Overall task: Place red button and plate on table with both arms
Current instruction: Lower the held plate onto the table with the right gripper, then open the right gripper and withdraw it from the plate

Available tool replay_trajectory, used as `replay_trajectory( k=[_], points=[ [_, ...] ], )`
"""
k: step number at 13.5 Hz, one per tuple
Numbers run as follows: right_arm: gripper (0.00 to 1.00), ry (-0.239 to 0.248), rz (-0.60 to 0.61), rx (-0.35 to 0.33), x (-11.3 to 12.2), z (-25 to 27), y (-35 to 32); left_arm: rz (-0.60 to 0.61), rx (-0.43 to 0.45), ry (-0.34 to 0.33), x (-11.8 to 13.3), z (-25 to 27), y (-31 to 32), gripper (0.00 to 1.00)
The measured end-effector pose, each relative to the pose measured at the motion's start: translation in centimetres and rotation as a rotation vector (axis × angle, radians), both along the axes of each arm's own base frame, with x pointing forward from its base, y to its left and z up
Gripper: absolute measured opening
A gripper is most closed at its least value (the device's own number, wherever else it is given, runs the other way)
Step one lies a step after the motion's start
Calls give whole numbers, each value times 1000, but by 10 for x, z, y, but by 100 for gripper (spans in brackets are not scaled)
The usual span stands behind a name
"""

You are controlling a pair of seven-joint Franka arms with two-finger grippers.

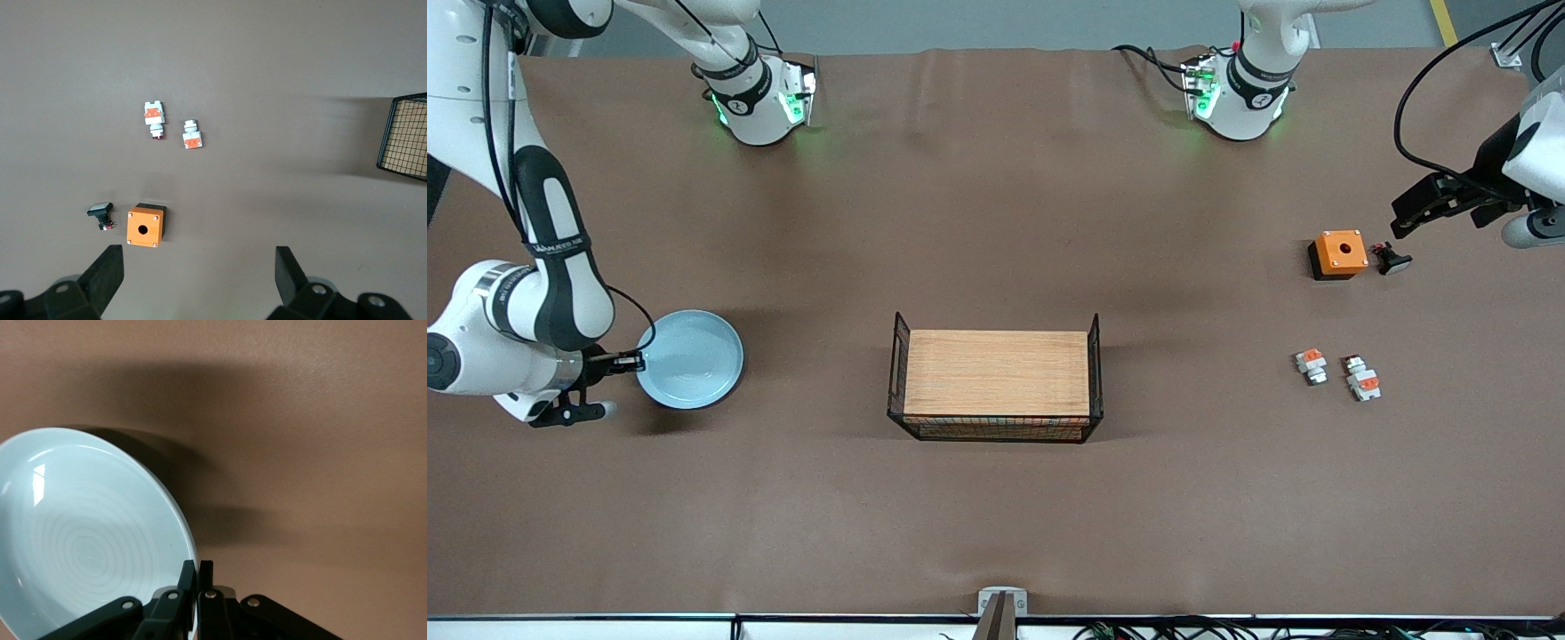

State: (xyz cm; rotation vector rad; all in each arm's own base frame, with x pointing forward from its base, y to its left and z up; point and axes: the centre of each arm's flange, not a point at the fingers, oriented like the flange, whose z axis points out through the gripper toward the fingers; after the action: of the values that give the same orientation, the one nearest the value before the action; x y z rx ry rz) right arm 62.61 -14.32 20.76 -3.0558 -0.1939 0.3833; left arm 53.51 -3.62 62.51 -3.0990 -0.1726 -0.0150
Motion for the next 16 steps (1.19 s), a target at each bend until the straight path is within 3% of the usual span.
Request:
replay_trajectory(
  k=[4,9,12,16],
  points=[
    [14,-2,0,-2,0,-15,0,0,0,0,0,0,0,100],
    [63,-6,-11,-3,6,-2,1,2,0,0,0,0,1,100],
    [95,14,-97,-15,10,41,11,2,0,0,0,0,1,100],
    [98,-13,-162,-35,9,129,44,3,0,-2,0,1,2,100]
  ],
)
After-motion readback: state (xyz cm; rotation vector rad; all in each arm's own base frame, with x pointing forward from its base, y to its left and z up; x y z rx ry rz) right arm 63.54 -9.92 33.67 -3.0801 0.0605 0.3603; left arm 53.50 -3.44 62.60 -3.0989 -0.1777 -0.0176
